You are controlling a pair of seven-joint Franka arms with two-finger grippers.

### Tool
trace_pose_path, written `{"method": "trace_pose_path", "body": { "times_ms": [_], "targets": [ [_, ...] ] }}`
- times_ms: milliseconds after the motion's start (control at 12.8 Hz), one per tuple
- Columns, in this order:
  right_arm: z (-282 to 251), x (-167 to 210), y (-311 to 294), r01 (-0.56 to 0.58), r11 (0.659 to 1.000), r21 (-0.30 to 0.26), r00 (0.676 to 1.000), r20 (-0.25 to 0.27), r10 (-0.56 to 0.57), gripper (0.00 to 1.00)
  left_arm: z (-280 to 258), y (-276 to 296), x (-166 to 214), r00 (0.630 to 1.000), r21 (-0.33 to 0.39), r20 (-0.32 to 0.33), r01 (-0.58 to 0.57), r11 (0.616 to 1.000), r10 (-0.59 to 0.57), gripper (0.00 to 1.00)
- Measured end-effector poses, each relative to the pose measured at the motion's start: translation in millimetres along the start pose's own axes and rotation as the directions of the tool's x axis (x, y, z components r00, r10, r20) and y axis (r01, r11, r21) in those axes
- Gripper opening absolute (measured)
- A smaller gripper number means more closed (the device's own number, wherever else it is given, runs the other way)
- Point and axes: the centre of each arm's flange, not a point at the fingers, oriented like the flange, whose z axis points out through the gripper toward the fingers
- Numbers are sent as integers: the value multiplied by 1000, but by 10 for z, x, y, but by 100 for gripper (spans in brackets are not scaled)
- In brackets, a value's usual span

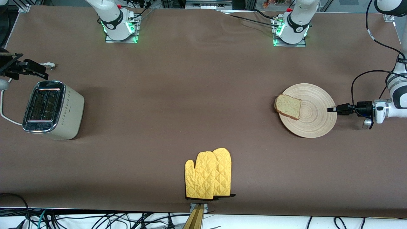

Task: Move plate and put bread in toaster
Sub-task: 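Grip the plate rim with the left gripper and slide it toward the toaster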

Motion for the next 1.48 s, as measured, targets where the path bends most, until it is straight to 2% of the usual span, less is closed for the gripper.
{"method": "trace_pose_path", "body": {
  "times_ms": [390, 781, 937, 1171, 1327, 1483],
  "targets": [
    [0, 0, 0, 0, 1000, 0, 1000, 0, 0, 100, 260, 327, 293, 1000, -75, -17, -8, 997, 7, 12],
    [0, 0, 0, 0, 1000, 0, 1000, 0, 0, 100, 654, 817, 675, 1000, -133, 1, -2, 991, 2, 12],
    [0, 0, 0, 0, 1000, 0, 1000, 0, 0, 100, 920, 1176, 896, 1000, -150, 19, -10, 989, 13, 12],
    [1, 0, 0, 0, 1000, 0, 1000, 0, 0, 100, 1408, 1854, 1215, 999, -121, 49, -5, 993, 11, 12],
    [1, 0, 1, 0, 1000, 0, 1000, 0, 0, 100, 1773, 2294, 1384, 998, -48, 54, -37, 998, 39, 12],
    [1, 0, 2, 0, 1000, 0, 1000, 0, 0, 100, 2127, 2775, 1452, 999, 16, 51, -20, 1000, 19, 12]
  ]
}}
